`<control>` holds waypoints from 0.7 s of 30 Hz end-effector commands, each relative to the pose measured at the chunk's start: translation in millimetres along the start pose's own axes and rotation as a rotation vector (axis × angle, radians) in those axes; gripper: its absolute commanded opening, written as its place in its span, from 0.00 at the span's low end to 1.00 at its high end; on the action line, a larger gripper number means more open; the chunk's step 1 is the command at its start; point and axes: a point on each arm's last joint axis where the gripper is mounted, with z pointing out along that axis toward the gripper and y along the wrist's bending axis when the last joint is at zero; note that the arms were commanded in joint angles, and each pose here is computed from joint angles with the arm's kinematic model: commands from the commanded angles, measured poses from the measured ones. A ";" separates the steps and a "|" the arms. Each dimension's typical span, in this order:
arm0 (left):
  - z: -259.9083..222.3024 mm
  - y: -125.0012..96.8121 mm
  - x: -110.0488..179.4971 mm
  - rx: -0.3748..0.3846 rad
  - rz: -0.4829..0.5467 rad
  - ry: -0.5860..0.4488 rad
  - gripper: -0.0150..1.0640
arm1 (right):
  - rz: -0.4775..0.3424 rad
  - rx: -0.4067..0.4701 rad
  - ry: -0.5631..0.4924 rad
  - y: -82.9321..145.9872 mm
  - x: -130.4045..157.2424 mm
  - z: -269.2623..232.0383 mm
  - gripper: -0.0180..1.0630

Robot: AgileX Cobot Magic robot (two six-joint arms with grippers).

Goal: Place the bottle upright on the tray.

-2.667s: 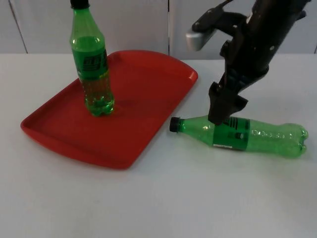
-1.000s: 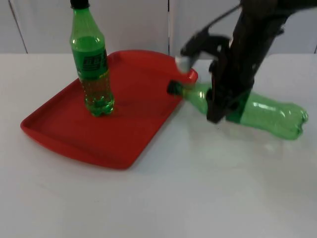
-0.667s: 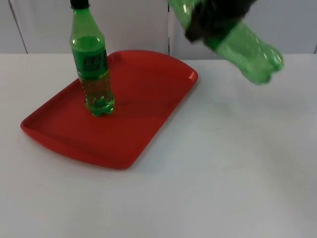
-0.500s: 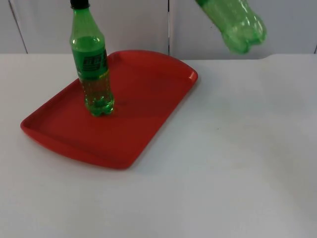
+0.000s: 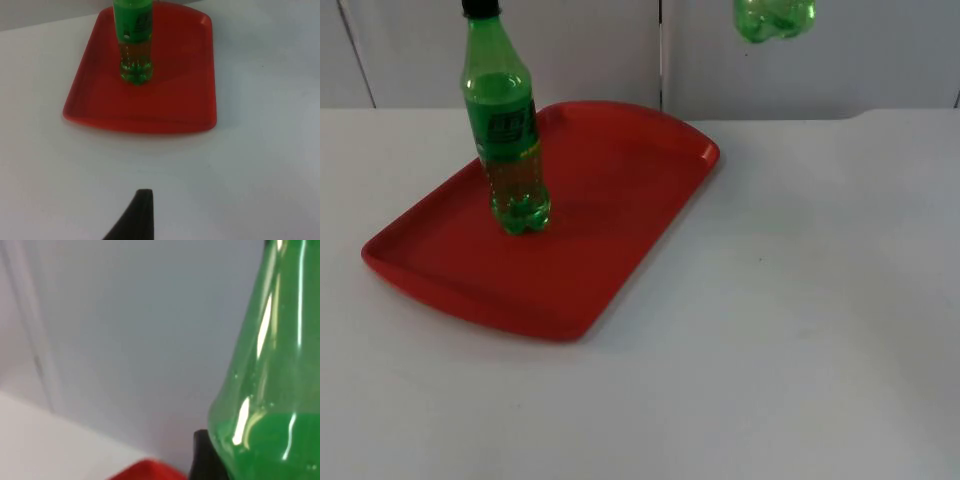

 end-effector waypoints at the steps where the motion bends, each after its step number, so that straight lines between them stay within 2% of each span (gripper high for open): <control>1: 0.7 -0.4 1.4 0.012 -0.005 0.003 0.99 | 0.024 0.043 -0.073 -2.8 -10.4 -3.9 0.02; 10: 0.7 -0.4 1.4 0.012 -0.005 0.003 0.99 | 0.040 0.060 -0.103 -3.8 -11.1 -2.5 0.02; 14: 0.7 -0.4 1.4 0.012 -0.005 0.003 0.99 | 0.014 0.070 -0.124 -4.6 -12.3 -2.1 0.02; 18: 0.7 -0.4 1.4 0.012 -0.005 0.003 0.99 | 0.075 0.061 -0.108 -4.1 -8.0 0.5 0.02; 21: 0.7 -0.4 1.4 0.012 -0.005 0.003 0.99 | 0.202 0.047 -0.097 -3.3 -6.7 0.7 0.02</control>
